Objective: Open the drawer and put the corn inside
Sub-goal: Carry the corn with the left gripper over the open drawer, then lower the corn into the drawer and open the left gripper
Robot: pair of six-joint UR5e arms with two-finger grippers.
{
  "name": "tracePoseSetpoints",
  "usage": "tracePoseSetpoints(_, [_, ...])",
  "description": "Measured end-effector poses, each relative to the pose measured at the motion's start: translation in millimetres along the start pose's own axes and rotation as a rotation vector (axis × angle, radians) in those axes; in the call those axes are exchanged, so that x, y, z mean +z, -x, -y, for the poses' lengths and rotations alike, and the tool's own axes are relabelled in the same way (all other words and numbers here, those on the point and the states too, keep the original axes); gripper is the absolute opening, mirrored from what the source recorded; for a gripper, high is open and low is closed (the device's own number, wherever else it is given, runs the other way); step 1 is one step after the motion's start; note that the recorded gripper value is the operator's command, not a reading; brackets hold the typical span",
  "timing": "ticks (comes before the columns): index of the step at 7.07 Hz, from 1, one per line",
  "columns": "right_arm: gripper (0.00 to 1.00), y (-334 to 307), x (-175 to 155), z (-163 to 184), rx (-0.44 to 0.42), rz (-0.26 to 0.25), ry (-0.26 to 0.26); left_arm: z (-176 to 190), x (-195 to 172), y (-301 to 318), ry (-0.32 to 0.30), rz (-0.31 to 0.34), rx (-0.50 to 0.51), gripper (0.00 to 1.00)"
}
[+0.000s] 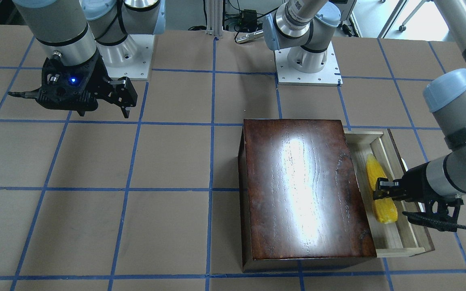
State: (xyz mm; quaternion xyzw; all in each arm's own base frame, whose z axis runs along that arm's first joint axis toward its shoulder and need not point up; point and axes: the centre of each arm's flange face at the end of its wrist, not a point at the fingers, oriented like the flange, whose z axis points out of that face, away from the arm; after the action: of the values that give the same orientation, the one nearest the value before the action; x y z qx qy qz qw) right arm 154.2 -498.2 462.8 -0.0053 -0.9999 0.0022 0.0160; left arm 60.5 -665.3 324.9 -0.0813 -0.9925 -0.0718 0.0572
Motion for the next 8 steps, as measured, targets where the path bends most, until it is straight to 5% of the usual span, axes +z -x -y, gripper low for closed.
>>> tracePoseSetpoints(3, [1.00, 0, 0, 0, 0.000, 0.000, 0.000, -2, -12, -5, -0.029, -0.018, -0.002, 1.00])
tracePoseSetpoints(8, [1.00, 0, 0, 0, 0.000, 0.000, 0.000, -14, -62, -32, -0.089, 0.001, -0.018, 1.00])
